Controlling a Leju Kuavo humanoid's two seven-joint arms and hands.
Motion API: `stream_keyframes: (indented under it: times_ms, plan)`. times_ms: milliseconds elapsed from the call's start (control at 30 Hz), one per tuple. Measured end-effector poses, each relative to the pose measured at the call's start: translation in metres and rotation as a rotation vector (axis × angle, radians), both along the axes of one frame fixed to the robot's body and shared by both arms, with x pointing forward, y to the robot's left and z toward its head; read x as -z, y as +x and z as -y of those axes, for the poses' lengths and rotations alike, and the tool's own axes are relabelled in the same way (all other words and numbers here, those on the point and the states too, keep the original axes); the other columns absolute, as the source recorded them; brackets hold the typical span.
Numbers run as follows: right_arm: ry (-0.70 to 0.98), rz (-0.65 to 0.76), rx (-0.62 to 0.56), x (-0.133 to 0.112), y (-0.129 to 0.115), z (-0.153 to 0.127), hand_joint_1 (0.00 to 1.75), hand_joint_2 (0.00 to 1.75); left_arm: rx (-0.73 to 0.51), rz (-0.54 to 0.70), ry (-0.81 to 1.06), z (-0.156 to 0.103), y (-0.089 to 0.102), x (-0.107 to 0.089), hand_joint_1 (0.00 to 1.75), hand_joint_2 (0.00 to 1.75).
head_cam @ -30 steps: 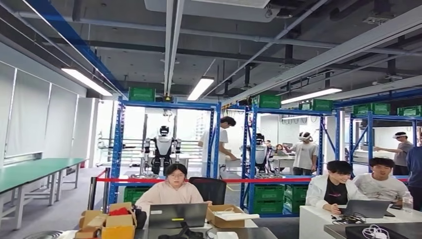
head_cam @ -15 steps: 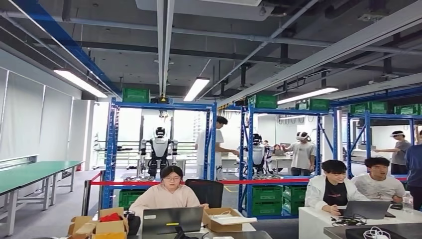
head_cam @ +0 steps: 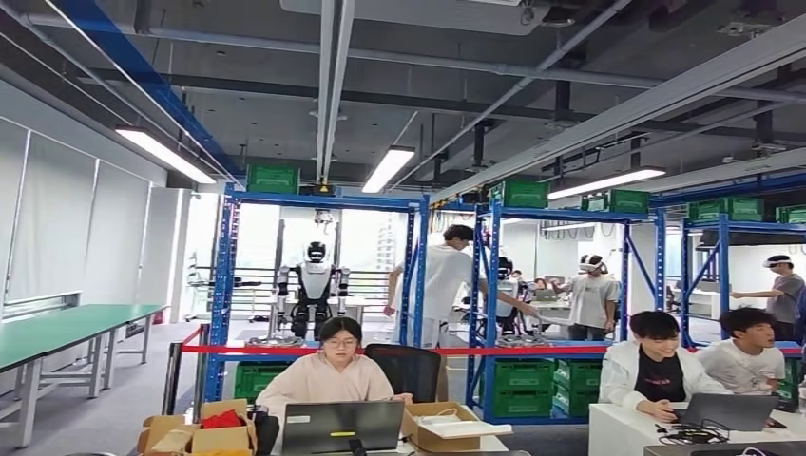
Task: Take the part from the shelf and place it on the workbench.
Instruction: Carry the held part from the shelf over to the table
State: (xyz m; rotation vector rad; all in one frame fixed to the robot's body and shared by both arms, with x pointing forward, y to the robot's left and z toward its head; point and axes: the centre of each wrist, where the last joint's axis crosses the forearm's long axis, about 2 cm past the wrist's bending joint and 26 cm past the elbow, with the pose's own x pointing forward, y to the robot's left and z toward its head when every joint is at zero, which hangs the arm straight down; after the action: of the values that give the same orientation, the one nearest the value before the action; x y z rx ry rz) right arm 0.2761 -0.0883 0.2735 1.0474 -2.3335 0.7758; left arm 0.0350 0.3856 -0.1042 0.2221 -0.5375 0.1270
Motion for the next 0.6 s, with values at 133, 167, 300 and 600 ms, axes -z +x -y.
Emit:
stream_keyframes:
  times_ms: [133,167,300,600]
  plan:
    - [0.001,-0.001,-0.003,-0.0008,-0.0007,-0.0014,1.75,1.75,0.000,-0.004,-0.007,0.0038,-0.0004,0.0007,0.00,0.00]
    - [0.002,0.000,-0.004,-0.0015,-0.0008,-0.0019,1.75,1.75,0.001,-0.002,-0.008,0.0045,0.0002,0.0007,0.00,0.00]
    - [0.002,-0.002,-0.007,-0.0016,-0.0013,-0.0032,1.75,1.75,0.000,-0.002,-0.003,0.0038,0.0010,0.0006,0.00,0.00]
    - [-0.005,-0.016,-0.011,0.0025,-0.0027,-0.0045,1.75,1.75,0.001,-0.010,-0.005,0.0051,-0.0027,0.0011,0.00,0.00]
